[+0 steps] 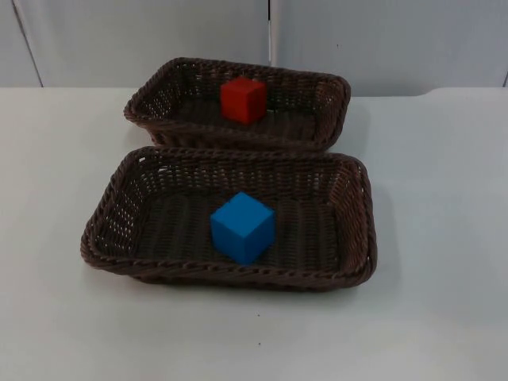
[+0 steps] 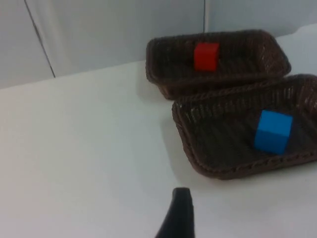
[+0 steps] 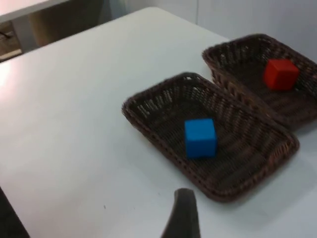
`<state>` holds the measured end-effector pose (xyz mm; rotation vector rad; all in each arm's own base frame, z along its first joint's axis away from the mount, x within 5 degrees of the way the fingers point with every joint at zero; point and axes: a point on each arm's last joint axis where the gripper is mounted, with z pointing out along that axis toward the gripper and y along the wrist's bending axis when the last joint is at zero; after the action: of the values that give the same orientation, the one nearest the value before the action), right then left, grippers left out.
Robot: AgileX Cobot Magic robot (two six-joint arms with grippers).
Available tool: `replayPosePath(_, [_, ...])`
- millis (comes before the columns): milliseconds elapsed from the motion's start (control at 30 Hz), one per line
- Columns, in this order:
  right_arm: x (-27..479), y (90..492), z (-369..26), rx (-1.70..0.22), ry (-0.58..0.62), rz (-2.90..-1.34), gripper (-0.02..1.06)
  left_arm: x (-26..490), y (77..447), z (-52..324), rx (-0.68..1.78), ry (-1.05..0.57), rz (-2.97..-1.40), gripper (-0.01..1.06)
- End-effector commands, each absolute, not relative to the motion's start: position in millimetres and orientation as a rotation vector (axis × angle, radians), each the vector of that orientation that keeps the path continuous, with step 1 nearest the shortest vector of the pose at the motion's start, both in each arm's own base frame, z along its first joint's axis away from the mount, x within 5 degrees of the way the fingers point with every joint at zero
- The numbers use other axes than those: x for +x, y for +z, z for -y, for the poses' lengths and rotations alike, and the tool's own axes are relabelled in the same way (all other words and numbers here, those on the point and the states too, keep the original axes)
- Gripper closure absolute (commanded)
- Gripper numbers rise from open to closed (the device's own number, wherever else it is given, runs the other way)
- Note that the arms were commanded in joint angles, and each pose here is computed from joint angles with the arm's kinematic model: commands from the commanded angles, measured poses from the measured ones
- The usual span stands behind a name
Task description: Pick up one cube with the left hand and place it into the upper basket. Pick up one cube with the right hand and place it into the lower basket.
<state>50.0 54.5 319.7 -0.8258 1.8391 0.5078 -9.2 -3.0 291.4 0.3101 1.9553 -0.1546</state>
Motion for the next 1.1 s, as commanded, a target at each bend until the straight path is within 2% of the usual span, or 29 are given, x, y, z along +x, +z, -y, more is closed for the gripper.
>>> replayPosePath(0, [45.2,316.6,-47.9,-0.812,0.49,-1.855,0.4,-6.9,284.6,3.7,0.307,-0.164,-1.977,0.33])
replayPosePath(600, [-12.1,301.3,5.2,-0.739,0.511,-1.812,0.4,-6.4,274.7,5.6,0.329,-0.18,-2.041,0.33])
replayPosePath(900, [-6.7,289.7,10.3,-0.713,0.408,-1.906,0.4,-6.5,274.8,5.8,0.329,-0.183,-2.041,0.33])
replayPosePath(1067, [-2.3,279.8,8.6,-0.689,0.395,-1.953,0.4,-6.5,274.8,5.8,0.329,-0.183,-2.041,0.33])
